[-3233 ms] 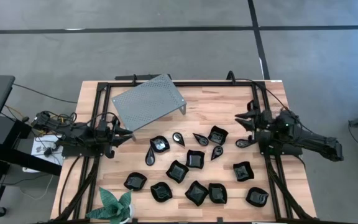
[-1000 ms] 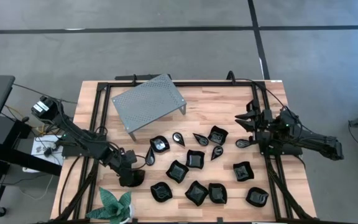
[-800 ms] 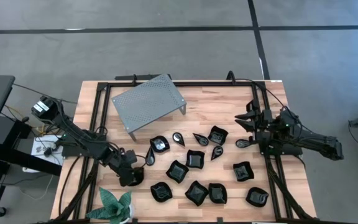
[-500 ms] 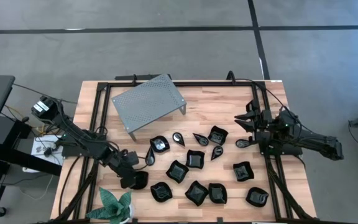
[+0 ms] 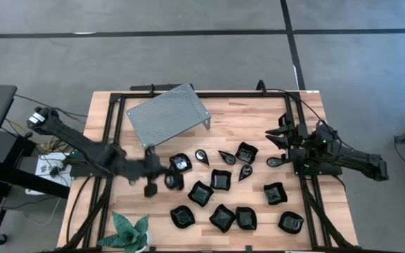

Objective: Pick & Place Mini shaped plates
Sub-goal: Put the black leaf-shaped plate on the shelf

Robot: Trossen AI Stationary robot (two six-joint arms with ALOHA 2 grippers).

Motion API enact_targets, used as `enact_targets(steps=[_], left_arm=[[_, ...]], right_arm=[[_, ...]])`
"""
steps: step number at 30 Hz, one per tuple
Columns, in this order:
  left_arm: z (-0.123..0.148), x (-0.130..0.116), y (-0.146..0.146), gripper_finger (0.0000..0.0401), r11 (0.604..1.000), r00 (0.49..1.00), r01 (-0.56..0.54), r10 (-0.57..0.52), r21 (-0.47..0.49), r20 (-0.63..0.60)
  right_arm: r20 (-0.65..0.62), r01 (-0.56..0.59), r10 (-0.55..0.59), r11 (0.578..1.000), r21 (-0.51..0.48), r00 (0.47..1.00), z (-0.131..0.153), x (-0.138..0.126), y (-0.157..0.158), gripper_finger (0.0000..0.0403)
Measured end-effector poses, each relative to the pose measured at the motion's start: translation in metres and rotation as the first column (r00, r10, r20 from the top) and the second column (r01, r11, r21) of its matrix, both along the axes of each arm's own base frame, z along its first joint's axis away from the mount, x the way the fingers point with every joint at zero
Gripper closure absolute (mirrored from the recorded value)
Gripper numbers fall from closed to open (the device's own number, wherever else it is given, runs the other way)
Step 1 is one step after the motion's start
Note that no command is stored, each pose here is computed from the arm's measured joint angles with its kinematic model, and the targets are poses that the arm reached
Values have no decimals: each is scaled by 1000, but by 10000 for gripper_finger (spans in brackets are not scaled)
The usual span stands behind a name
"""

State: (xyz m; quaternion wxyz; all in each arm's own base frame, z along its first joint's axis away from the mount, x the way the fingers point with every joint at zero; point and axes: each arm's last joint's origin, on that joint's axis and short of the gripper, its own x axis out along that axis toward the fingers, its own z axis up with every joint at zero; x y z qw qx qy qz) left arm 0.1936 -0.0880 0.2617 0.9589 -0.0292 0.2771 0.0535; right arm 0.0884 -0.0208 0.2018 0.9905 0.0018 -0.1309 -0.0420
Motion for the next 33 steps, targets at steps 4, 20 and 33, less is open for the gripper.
enact_targets(steps=[4,20,33], left_arm=[[20,-22,37,395,982,984,-177,179,-64,17],[0,-76,103,395,793,800,-599,588,-111,-118],[-10,-81,121,395,727,729,-680,654,-101,-203]], right_arm=[[-1,0,0,1000,0,1000,0,0,0,335],[-3,0,0,1000,3,1000,0,0,0,336],[-3,0,0,1000,2,1000,0,0,0,336]])
